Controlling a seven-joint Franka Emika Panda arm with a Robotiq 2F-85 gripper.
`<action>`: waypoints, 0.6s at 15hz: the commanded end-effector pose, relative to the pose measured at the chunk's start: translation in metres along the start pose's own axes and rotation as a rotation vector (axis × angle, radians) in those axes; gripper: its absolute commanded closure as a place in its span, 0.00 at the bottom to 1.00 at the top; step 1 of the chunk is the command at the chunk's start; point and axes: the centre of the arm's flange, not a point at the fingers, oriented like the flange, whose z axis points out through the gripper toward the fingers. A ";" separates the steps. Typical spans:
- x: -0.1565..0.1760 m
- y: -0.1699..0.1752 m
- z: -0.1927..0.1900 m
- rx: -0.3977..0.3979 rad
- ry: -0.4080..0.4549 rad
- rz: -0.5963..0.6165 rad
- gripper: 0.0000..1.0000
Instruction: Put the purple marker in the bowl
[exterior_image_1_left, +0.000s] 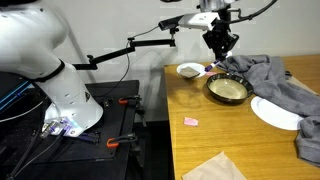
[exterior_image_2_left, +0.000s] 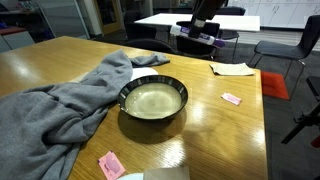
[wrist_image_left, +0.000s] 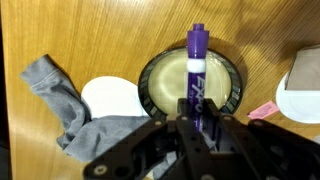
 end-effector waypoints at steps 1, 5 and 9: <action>0.026 0.005 0.008 -0.017 0.022 0.068 0.95; 0.039 0.002 0.029 -0.029 0.071 0.096 0.95; 0.049 -0.005 0.058 -0.047 0.116 0.103 0.95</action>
